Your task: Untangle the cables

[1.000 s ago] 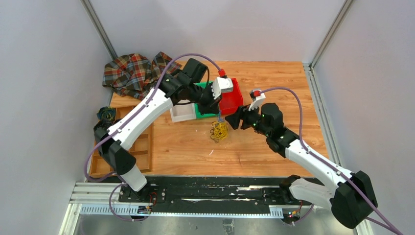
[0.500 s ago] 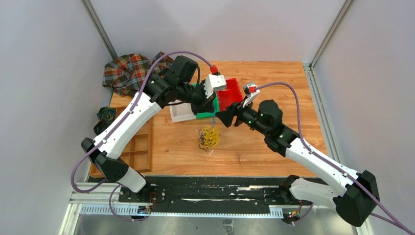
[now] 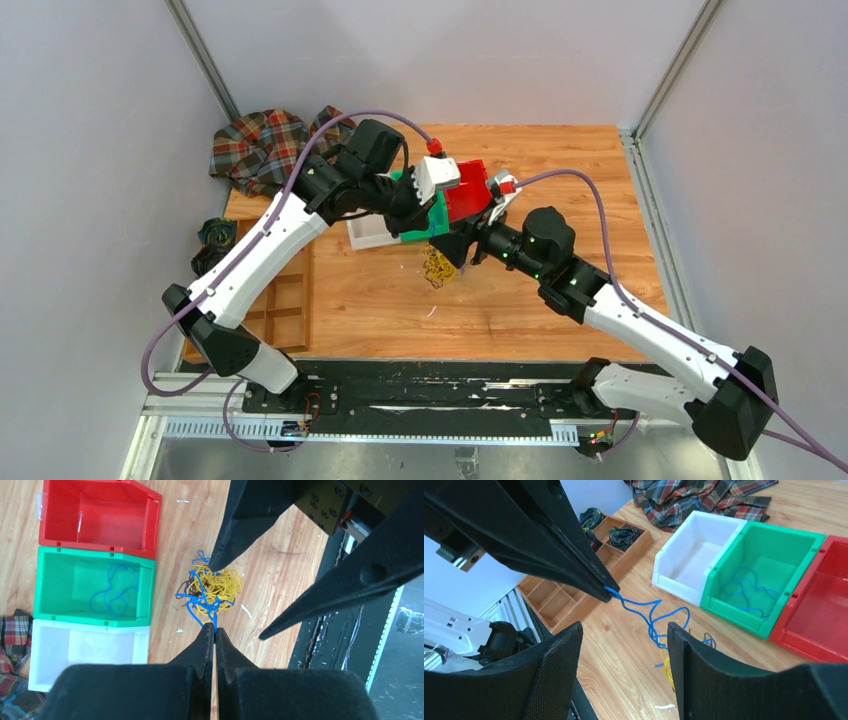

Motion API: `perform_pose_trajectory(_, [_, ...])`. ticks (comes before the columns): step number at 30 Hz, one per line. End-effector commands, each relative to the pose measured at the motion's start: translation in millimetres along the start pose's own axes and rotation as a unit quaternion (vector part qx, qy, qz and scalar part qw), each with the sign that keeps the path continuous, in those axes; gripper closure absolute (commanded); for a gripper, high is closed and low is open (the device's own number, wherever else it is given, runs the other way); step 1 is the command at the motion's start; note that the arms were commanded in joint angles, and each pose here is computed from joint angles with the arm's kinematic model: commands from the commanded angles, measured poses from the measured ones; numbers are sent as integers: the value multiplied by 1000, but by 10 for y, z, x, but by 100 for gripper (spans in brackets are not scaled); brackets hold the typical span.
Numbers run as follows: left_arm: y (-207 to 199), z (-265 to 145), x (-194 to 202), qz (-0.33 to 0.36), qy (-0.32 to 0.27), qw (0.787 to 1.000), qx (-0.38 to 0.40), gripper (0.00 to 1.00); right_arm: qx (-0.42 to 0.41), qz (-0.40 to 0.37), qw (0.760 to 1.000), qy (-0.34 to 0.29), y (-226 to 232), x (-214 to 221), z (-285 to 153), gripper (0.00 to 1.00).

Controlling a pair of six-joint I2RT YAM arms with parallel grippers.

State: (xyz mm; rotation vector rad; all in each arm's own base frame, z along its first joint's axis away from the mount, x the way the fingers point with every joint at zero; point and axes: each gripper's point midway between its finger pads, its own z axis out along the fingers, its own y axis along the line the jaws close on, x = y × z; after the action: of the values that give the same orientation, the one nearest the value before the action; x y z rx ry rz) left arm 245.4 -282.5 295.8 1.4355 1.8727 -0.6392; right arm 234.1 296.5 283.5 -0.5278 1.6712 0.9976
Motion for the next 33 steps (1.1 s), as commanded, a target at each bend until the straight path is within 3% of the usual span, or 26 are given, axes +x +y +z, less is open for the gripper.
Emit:
perform_pose_trajectory(1, [-14, -134, -70, -2, -14, 1000, -21, 100, 2, -24, 1000, -15, 97, -179, 109, 37])
perform_pose_trajectory(9, [-124, -214, -83, -17, -22, 1000, -9, 100, 91, -26, 995, -39, -190, -238, 294, 40])
perform_pose_trajectory(17, [-314, -272, -64, -31, -22, 999, 30, 99, 102, -19, 992, -69, -215, -364, 371, 41])
perform_pose_trajectory(24, [-377, -325, -136, -28, -34, 998, 43, 99, 95, -12, 994, -46, -207, -201, 417, 41])
perform_pose_trajectory(28, [-290, -347, -122, -18, -29, 999, 18, 100, 118, -12, 992, -30, -301, -62, 270, 41])
perform_pose_trajectory(33, [-193, -350, -88, -13, -16, 1000, -13, 99, 140, -8, 988, -62, -387, -40, -43, 37])
